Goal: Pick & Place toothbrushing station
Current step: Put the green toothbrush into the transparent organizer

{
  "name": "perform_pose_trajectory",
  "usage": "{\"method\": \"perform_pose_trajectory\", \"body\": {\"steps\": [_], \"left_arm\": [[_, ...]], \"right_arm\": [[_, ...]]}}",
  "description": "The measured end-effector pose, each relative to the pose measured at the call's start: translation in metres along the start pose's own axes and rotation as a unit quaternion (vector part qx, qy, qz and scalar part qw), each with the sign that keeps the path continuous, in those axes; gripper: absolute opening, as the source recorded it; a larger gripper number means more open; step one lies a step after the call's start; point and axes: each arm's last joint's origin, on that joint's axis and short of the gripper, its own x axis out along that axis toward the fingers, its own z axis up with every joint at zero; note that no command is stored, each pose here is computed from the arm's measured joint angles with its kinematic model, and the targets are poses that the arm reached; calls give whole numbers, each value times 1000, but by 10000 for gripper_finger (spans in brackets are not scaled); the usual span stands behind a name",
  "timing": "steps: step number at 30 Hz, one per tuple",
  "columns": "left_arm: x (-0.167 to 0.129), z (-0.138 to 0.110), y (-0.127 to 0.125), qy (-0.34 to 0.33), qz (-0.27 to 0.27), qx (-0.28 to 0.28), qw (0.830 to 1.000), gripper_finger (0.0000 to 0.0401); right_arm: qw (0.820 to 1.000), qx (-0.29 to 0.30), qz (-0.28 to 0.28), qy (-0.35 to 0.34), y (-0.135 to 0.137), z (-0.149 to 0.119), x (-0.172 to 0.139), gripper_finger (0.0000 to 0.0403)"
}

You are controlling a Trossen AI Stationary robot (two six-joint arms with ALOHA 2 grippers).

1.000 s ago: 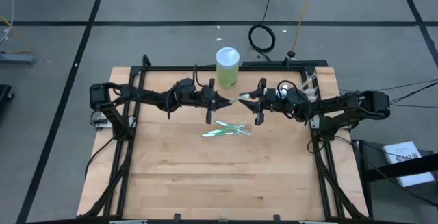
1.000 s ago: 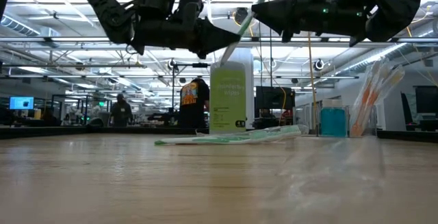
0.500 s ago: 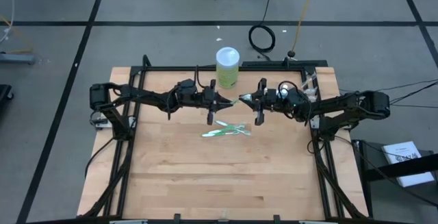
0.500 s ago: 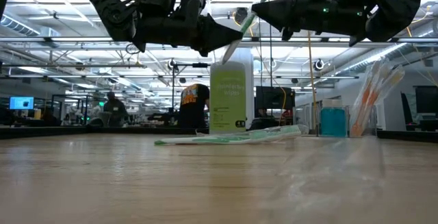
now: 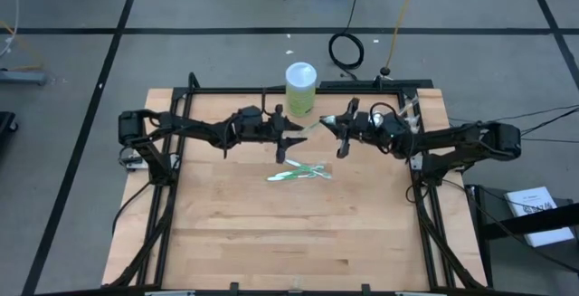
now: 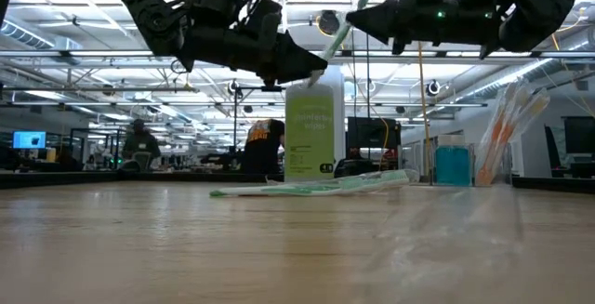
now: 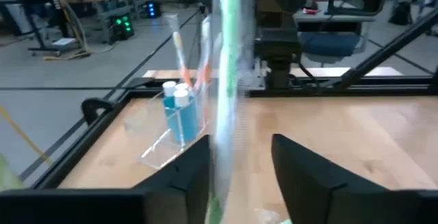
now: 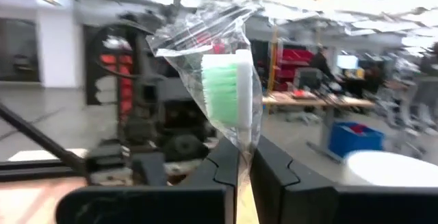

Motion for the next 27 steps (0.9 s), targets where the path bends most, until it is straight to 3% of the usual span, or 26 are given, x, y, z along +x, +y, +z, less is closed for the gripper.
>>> {"method": "perform_pose_trajectory", "body": {"steps": [7, 10, 27], "left_arm": [[0, 4, -2, -18, -7, -6, 1000, 198], [0, 4, -1, -20, -3, -4, 1000, 206], [0, 2, -1, -7, -2, 4, 1000, 209]], "right_arm": [[993, -10, -97, 60, -19, 7, -12, 11], [991, -11, -109, 74, -22, 9, -17, 12], [951, -27, -254, 175, -37, 22, -54, 15]]}}
